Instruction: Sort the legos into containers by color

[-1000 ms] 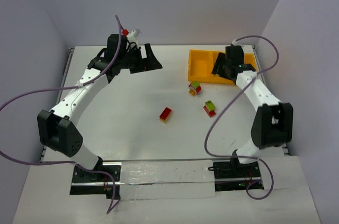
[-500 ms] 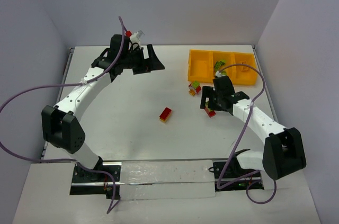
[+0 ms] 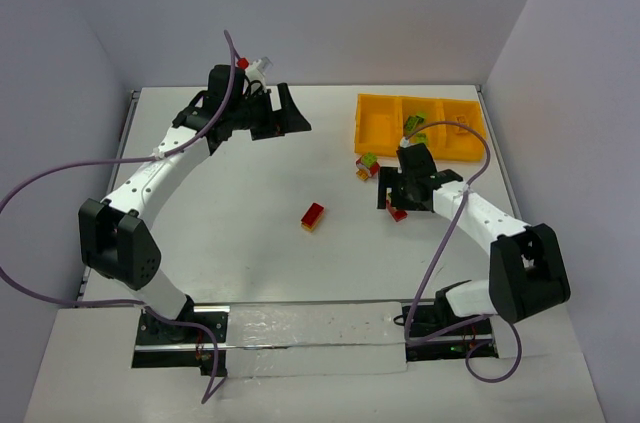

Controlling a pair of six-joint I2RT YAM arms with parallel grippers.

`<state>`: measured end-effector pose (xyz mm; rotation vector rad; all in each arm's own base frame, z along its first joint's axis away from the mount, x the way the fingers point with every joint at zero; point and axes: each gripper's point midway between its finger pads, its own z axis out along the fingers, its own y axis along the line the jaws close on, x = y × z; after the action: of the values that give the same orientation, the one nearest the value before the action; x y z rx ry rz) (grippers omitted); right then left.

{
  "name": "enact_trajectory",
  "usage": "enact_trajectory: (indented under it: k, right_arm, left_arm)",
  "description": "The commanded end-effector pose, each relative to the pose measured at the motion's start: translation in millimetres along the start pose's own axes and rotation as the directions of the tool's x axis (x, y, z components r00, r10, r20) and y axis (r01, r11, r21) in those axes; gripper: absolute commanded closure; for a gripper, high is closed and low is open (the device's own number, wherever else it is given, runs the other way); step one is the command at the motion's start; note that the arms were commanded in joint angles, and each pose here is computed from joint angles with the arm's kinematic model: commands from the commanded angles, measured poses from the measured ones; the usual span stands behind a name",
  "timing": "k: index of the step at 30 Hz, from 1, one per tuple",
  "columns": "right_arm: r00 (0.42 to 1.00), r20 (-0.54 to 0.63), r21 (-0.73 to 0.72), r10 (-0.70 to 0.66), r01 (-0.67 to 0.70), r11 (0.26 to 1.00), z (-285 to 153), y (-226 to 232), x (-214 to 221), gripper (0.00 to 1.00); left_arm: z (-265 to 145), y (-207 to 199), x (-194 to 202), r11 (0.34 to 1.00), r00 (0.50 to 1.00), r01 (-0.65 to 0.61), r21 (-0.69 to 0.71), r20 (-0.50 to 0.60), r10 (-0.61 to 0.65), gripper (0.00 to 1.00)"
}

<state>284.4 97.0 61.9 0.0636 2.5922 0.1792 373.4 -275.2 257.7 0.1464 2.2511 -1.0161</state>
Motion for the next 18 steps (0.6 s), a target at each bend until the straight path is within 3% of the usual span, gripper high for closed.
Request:
enact_trajectory:
  k: [1,10,18]
  right_arm:
    - [0.995,0.086,-0.038,-0.058,0.061,0.997,-12.0,14.6,-26.7,0.14]
    - [0.983,0.089,-0.168,-0.159,0.172,0.971,-17.7,49.4,-21.6,0.16]
    - [0.991,0.067,-0.033,-0.114,0.117,0.993,-4.8,30.9,-28.6,0.16]
  left_arm:
    - [-7.7,-12.5,-14.9,0.999,0.998,-0.028,0.042,0.054,0.026,0.01]
    - [-6.3,-13.3,-15.8,0.999,0.998,-0.026,0.047,0.054,0.024,0.01]
    - [-7.7,-11.5,-13.6,0.999,0.998,-0.026,0.038,0.052,0.024,0.01]
